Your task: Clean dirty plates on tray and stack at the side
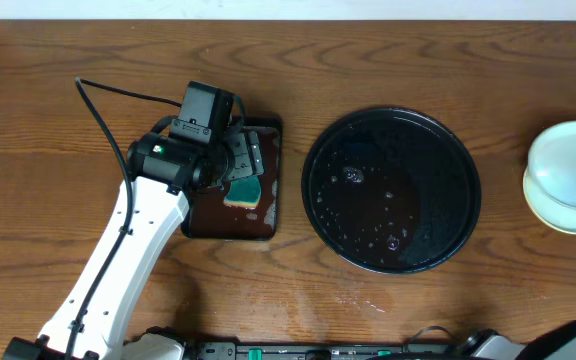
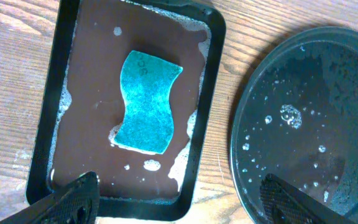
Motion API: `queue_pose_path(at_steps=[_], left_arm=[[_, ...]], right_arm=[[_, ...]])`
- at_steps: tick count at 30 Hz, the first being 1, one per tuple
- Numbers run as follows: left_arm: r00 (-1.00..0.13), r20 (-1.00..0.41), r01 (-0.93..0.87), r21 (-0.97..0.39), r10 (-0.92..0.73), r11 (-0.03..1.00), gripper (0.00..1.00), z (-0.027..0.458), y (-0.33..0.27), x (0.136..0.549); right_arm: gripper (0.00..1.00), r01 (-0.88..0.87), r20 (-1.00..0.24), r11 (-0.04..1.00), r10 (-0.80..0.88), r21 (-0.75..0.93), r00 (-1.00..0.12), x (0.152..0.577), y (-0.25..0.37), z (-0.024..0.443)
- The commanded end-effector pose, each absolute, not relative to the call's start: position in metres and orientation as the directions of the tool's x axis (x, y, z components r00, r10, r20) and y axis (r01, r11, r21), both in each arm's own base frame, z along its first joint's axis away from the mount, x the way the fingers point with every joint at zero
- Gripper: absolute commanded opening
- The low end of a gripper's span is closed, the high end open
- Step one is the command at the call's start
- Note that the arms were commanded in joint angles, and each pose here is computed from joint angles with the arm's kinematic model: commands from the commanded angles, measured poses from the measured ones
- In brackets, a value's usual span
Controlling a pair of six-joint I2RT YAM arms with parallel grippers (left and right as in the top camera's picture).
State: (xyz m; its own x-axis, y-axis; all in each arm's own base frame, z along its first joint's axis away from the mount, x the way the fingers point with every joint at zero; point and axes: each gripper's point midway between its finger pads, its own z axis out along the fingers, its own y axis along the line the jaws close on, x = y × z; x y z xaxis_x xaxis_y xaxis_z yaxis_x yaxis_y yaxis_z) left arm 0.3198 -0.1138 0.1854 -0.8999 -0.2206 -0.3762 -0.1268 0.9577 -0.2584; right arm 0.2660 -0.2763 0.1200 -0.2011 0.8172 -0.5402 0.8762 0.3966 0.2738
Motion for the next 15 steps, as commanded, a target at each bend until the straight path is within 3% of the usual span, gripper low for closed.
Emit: queue_pose_path(at_steps=[1,2,3,6,7,10,15], left_arm=[[-0.892,-0.389,-0.132,-0.265,-0.231,0.955,0.83,0.192,-0.113,0.323],[-0.892,-0.389,-0.132,-0.265,-0.231,0.955,0.83,0.192,-0.113,0.323],[-0.892,-0.389,-0.132,-0.265,-0.231,0.955,0.83,0.192,-0.113,0.323],[-0.892,-0.389,-0.132,-0.265,-0.231,0.955,0.83,0.192,-0.113,0.323],[-0.892,-0.389,-0.132,-0.266,-0.231,0.955,0.83,0.192,-0.113,0.323],[-0.892,-0.389,-0.132,-0.265,-0.231,0.955,0.83,0.192,-0.113,0.323],[-0.892,-0.389,-0.132,-0.265,-0.231,0.955,0.83,0.192,-0.113,0.323]], right_arm=[[0.01,0.914,-0.454,0.287,0.881,0.287,-0.134,0.256,-0.290,0.087],[0.01,0.920,-0.433,0.276,0.891,0.279,-0.137,0.253,-0.291,0.078],[0.09,0.908,-0.410,0.298,0.898,0.295,-0.161,0.256,-0.288,0.071],[0.48,0.757,-0.424,0.474,0.859,0.450,-0.286,0.297,-0.265,0.090],[0.56,0.684,-0.442,0.520,0.842,0.512,-0.309,0.313,-0.254,0.105],[0.67,0.438,-0.539,0.662,0.749,0.608,-0.385,0.355,-0.209,0.163],[0.71,0.075,-0.727,0.830,0.524,0.553,-0.444,0.379,-0.093,0.261]])
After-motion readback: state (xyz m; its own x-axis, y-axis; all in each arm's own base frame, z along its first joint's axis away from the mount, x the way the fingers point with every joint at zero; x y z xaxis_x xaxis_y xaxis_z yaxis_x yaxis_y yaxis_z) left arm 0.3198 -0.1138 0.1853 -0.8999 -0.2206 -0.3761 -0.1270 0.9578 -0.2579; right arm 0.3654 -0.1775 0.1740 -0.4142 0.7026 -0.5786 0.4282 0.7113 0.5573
